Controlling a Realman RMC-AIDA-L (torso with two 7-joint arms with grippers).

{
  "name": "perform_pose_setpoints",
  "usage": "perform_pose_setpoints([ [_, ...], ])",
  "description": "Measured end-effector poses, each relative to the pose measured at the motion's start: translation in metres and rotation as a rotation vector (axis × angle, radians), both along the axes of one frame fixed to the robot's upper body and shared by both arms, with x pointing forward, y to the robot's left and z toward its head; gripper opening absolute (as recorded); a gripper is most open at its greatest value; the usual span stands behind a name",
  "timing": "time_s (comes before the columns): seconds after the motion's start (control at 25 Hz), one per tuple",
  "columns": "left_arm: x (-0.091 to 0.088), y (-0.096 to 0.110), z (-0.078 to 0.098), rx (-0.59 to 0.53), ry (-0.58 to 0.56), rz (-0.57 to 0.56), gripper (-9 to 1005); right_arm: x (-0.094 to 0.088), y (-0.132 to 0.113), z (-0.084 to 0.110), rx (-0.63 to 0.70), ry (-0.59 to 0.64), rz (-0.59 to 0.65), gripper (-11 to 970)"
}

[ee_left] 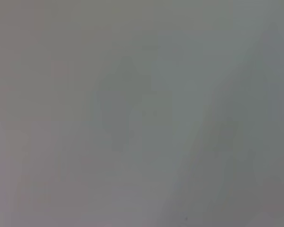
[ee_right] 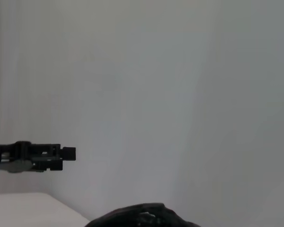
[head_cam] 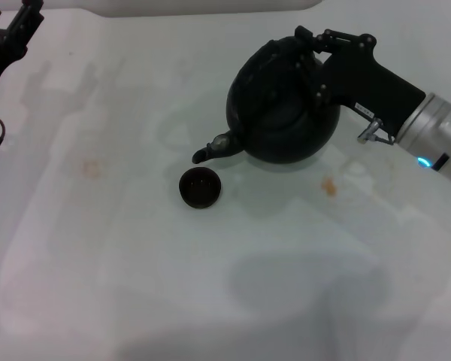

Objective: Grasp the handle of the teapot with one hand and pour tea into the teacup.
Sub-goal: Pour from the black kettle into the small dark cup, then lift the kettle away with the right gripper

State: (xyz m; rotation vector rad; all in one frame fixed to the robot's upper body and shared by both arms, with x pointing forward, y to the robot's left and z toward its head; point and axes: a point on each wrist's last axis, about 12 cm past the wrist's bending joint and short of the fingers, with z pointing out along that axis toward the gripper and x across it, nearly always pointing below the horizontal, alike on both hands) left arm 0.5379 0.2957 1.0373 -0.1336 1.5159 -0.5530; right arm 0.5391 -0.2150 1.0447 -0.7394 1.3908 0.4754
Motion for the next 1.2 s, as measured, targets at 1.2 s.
perform_pose_setpoints([
  [1.2,-0.0011,0.0004,-0.0014,0.0,0.006,0.001,879,-0.0025,0.0077,0.0021,-0.206,-0.235,0.023,137],
])
